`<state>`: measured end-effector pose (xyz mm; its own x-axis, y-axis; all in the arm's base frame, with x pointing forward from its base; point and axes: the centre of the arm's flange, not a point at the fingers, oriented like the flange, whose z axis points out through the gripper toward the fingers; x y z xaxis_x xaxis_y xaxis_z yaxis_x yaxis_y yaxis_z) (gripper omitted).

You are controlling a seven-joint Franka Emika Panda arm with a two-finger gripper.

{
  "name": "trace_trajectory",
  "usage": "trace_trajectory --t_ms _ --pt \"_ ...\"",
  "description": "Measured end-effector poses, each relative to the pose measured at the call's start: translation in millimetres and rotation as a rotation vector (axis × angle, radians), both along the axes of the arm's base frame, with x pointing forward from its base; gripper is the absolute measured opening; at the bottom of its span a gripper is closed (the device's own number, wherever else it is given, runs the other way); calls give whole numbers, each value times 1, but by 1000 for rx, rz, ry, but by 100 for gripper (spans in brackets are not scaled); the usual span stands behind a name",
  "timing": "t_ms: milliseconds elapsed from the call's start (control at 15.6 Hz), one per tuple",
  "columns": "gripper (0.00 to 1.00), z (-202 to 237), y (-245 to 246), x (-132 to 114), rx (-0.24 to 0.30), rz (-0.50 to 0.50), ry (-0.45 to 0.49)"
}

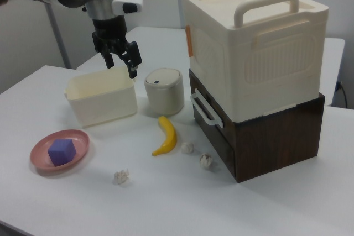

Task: Put the cube on the table
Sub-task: 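Move the open gripper over the purple cube on the pink plate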

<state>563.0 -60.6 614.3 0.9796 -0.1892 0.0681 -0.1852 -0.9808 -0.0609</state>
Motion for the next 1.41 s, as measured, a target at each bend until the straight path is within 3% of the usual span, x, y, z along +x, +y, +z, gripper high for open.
trace_trajectory --t_ms 771,1157,1414 --pt "100 -2 3 0 0 15 3" --pt "100 -20 24 1 -4 173 35" --pt "100 -60 83 -3 -63 348 122"
